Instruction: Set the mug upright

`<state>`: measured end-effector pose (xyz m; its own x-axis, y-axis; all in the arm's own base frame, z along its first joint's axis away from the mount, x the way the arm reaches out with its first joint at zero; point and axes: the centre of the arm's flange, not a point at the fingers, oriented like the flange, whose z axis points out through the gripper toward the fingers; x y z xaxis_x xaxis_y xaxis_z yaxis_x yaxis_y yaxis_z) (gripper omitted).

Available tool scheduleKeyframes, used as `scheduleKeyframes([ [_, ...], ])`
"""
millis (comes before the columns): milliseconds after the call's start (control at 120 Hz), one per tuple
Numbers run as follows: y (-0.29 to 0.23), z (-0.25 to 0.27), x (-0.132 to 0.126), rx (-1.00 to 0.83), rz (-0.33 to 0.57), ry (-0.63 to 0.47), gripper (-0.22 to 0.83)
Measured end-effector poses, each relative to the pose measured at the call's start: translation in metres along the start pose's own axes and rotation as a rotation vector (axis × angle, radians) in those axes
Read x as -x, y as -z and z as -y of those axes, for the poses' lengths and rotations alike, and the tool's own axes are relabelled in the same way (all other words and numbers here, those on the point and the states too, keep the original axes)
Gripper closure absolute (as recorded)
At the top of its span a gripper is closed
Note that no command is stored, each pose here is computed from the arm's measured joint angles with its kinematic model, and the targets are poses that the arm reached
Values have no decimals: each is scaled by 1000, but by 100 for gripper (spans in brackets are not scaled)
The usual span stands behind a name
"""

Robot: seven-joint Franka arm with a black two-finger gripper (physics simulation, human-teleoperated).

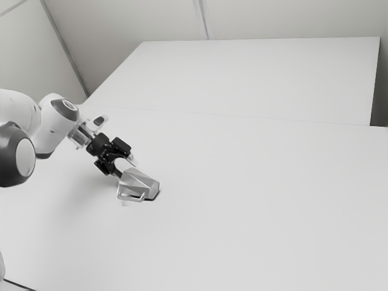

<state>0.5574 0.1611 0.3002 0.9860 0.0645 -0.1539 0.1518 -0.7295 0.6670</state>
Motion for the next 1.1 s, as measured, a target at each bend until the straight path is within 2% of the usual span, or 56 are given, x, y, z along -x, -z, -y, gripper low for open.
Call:
scheduleKeyframes([
  [200,-8,1,4,43,20,32,1],
  [550,-22,-10,0,86,24,73,9],
  [900,-22,-14,0,107,16,101,58],
  [1100,-22,-19,-1,152,3,116,72],
])
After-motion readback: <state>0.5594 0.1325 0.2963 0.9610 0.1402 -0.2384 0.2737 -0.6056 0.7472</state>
